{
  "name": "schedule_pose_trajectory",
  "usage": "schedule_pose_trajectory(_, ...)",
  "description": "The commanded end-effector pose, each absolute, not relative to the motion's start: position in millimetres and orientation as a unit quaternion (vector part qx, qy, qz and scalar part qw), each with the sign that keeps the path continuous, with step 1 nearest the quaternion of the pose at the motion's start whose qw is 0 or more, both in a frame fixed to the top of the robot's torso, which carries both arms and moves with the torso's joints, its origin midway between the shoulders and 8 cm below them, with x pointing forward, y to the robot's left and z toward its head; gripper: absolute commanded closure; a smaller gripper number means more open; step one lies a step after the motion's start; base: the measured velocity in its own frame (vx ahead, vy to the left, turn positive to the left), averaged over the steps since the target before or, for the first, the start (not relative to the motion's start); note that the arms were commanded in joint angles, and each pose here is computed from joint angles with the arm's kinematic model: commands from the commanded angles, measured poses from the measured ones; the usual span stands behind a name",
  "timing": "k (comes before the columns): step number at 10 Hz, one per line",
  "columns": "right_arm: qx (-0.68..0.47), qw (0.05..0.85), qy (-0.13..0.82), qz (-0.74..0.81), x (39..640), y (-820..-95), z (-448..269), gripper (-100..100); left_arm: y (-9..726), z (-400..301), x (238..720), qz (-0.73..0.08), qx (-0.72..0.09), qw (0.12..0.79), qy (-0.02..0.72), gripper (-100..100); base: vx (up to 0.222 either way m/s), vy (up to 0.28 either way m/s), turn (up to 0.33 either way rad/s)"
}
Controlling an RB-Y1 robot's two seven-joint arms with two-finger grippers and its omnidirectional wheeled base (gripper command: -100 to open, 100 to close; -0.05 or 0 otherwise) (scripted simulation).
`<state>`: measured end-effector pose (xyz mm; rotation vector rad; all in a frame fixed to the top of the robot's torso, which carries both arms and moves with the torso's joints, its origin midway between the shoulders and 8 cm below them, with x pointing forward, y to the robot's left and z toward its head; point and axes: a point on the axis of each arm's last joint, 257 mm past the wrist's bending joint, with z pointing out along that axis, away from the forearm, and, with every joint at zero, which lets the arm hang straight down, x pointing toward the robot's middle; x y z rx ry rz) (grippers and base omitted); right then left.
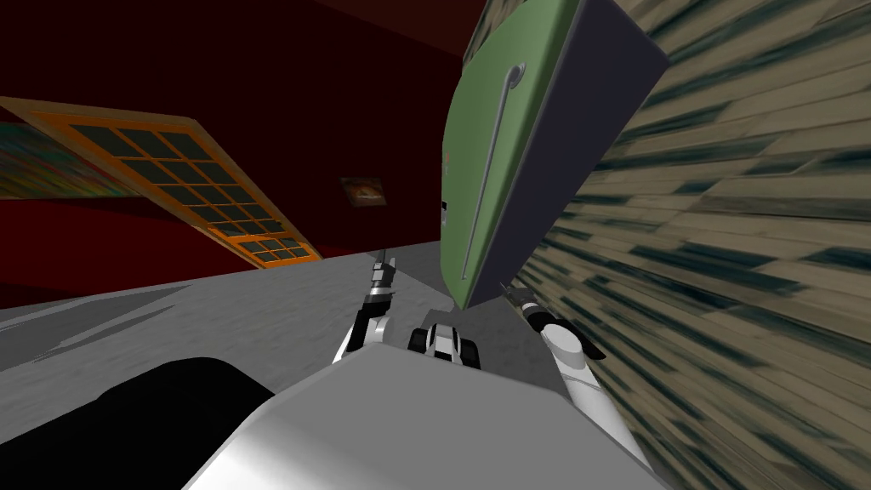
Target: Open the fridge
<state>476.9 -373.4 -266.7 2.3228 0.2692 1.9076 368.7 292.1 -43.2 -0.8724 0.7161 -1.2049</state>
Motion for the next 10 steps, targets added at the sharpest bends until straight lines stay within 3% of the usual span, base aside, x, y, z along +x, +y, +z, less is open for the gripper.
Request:
schedule_pose_trajectory(1,0.773,0.009,0.055,0.632,481,-368,-269,-100,292,-43,369,-0.536,-0.388,0.678,0.319,0,0.017,0.006,0.046)
schedule_pose_trajectory(10,0.752,-0.185,-0.072,0.629,498,-350,-262,-100,292,-43,369,-0.536,-0.388,0.678,0.319,0,0.024,0.004,0.064)
